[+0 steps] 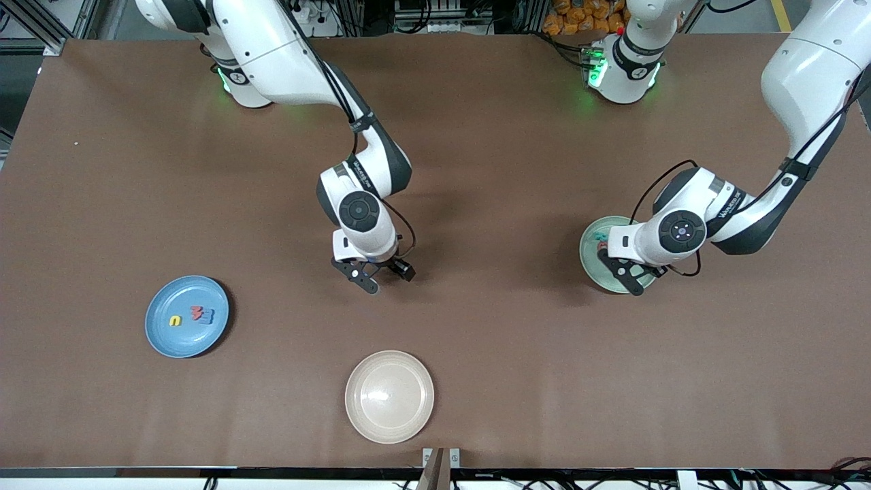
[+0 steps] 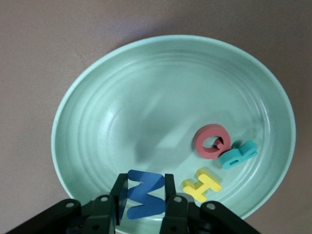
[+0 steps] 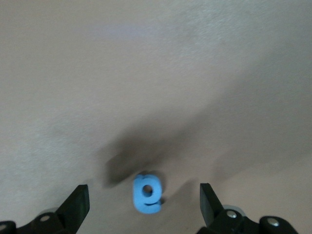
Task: Sort upper and lower case letters into plates
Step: 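Release the m on the green plate while the right gripper grasps the e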
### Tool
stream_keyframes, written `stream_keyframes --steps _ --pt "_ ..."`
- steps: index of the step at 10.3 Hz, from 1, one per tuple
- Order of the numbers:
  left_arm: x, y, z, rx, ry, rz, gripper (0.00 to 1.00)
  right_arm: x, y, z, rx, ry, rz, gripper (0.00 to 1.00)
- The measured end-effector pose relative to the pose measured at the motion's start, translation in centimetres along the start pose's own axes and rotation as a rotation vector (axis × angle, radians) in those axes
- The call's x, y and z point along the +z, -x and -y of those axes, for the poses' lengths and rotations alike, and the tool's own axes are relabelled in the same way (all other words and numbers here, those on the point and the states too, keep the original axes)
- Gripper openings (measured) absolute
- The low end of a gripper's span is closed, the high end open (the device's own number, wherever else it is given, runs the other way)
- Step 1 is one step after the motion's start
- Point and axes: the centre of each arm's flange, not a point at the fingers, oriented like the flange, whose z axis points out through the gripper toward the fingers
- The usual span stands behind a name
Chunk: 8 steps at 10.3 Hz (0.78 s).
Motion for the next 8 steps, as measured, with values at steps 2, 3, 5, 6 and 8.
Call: stream_keyframes --steps 2,3,5,6,8 --pt "0.0 0.0 0.0 0.0 -0.001 -0.002 0.59 0.1 -0.1 0.2 0.001 -0.002 -0.002 1.0" --pt "-0.1 0.0 0.1 -0.001 -0.002 -0.004 0.71 0.2 -0.1 0.2 0.003 0.001 -0.002 1.0" --pt "-0.7 -0.2 0.5 -0.03 -0.01 -0.015 0.99 0.8 -0.1 0.0 0.006 0.01 0.0 1.0" --pt "-1.4 -0.3 0.9 -0.078 -0.018 -0.028 1.0 1.0 -0.1 0.0 0.006 0.014 0.001 1.0" --pt "-3.8 -1.0 1.2 -0.198 -0.034 -0.066 1.0 1.1 0.0 -0.1 0.006 0.02 0.004 1.0"
